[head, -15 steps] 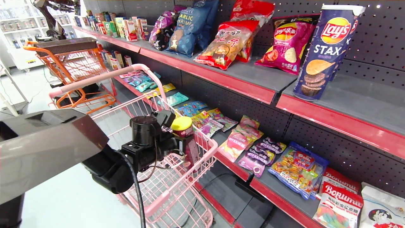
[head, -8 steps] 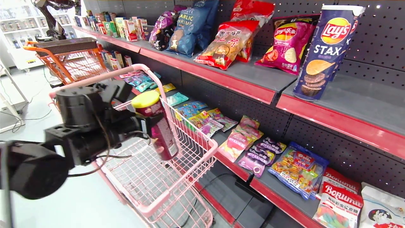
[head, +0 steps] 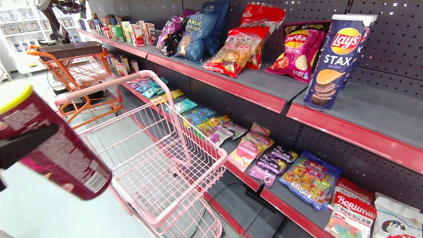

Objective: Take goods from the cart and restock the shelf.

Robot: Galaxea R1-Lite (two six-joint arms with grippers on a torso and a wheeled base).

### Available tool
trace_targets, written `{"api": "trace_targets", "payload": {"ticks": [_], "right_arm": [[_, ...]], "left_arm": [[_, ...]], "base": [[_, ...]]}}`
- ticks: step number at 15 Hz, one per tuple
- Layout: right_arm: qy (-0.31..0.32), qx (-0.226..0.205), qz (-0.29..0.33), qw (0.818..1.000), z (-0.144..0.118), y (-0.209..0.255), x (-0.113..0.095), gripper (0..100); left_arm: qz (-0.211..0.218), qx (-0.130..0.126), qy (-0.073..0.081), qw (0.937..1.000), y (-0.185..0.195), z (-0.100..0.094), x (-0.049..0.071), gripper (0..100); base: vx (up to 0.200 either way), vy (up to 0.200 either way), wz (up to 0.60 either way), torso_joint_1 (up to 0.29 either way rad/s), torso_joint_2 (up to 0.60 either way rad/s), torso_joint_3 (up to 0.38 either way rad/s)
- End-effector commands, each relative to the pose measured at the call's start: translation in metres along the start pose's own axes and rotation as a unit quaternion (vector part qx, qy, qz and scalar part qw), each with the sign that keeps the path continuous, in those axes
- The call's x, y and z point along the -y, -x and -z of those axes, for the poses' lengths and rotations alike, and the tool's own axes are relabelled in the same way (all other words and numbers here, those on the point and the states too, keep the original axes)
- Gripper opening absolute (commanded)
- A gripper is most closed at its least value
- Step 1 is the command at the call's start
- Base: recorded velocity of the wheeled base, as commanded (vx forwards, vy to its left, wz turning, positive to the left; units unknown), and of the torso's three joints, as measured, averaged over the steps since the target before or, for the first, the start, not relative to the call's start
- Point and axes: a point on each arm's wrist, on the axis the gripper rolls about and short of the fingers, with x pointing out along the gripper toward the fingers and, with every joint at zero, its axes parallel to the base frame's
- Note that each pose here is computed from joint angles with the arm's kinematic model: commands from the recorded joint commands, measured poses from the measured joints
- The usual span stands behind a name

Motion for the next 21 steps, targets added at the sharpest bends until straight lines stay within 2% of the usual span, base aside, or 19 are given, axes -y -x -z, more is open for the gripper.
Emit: {"api": "trace_targets", "payload": {"ticks": [1,2,4,7,17,19,21], "right_arm": [[0.001,-0.001,-0.001,1.0,0.0,0.0,0.0,100],[0.001,-0.001,-0.001,1.0,0.0,0.0,0.0,100],[0.001,-0.001,-0.001,1.0,0.0,0.0,0.0,100],[0.0,-0.001,0.0,1.0,0.0,0.0,0.0,100],[-0.002,0.0,-0.001,1.0,0.0,0.0,0.0,100],[-0.002,-0.001,-0.001,1.0,0.0,0.0,0.0,100],[-0.002,0.001,-0.001,1.0,-0.001,0.0,0.0,100]], "left_arm": [[-0.038,0.067,-0.015,0.9969,0.074,0.01,0.0,0],[-0.051,0.07,-0.024,0.996,0.081,0.014,0.0,0],[-0.066,0.081,-0.03,0.9941,0.093,0.024,0.0,0],[-0.068,0.093,-0.03,0.9929,0.1,0.028,0.0,0],[-0.084,0.099,-0.028,0.9912,0.105,0.037,0.0,0],[-0.09,0.104,-0.037,0.9897,0.109,0.037,0.0,0],[-0.131,0.104,-0.046,0.9849,0.11,0.037,-0.001,0]], "base": [[0.0,0.0,0.0,0.149,-0.46,-0.286],[0.0,0.0,0.0,0.149,-0.49,-0.31],[0.0,0.0,0.0,0.176,-0.52,-0.334],[0.0,0.0,0.0,0.216,-0.55,-0.349],[0.0,0.0,0.0,0.206,-0.5,-0.295],[0.0,0.0,-0.6,0.041,-0.11,-0.056],[0.0,0.0,-0.6,0.012,-0.02,-0.012]]}}
